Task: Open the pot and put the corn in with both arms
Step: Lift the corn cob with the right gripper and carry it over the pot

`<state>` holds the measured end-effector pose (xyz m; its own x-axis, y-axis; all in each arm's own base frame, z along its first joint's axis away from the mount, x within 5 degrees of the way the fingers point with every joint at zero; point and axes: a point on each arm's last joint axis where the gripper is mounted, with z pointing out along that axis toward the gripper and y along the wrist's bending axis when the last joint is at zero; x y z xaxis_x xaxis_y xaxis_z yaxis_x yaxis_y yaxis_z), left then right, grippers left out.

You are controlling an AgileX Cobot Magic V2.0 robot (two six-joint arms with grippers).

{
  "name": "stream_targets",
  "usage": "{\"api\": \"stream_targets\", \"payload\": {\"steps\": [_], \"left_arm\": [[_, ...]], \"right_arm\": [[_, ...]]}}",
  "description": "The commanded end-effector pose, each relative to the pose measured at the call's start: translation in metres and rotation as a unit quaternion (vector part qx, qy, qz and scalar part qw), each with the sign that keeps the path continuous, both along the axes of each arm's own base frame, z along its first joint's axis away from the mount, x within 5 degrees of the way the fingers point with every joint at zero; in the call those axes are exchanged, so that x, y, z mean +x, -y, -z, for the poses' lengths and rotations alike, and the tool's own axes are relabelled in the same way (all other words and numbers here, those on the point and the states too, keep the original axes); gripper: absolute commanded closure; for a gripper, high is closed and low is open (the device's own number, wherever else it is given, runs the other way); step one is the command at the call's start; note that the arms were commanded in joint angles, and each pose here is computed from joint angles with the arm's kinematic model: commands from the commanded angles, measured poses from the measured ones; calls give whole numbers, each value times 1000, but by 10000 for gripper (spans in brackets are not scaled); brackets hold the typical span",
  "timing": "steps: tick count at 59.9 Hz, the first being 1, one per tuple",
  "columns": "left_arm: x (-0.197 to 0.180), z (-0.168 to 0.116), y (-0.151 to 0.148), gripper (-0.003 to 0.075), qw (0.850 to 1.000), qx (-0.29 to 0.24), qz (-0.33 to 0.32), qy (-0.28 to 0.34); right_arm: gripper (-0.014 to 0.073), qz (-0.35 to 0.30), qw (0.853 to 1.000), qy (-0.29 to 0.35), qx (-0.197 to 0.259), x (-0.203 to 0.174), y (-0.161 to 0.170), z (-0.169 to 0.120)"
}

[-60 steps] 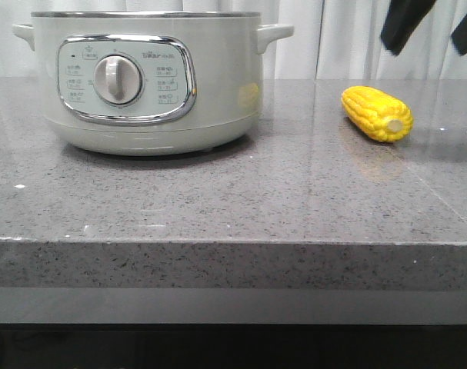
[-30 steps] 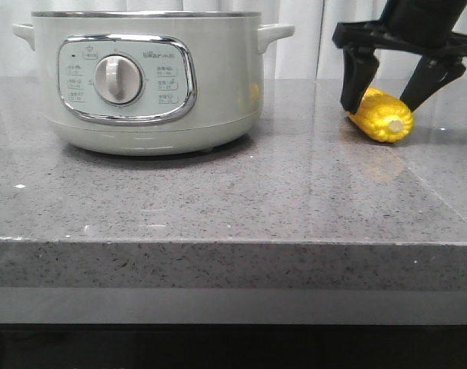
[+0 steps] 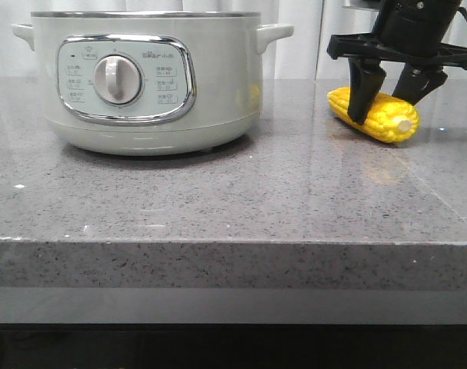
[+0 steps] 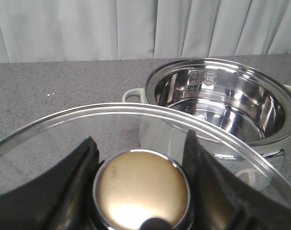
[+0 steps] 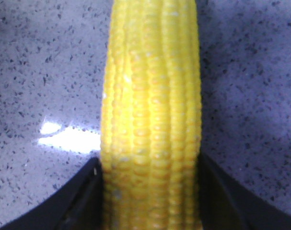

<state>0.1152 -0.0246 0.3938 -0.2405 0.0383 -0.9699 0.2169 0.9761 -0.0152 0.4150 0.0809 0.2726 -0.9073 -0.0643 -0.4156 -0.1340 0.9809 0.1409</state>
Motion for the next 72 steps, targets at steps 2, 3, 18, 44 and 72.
{"api": "stream_targets", "payload": {"steps": [2,3,18,44,72], "left_arm": [[-3,-26,-2,512,995,-26,-7,92],[-3,-26,-2,512,995,-26,-7,92],[-3,-26,-2,512,995,-26,-7,92],[-3,-26,-2,512,995,-26,-7,93],[-2,-25,-1,512,995,-26,-7,92]], "right_arm": [[274,-12,996,89,8,-16,3,-60],[274,-12,996,91,8,-17,3,-62],[274,-22,982,186,19,-57,9,-128],[274,-111,930,340,78,-116,-46,-197],[274,-202,905,354,124,-103,-139,-185]]}}
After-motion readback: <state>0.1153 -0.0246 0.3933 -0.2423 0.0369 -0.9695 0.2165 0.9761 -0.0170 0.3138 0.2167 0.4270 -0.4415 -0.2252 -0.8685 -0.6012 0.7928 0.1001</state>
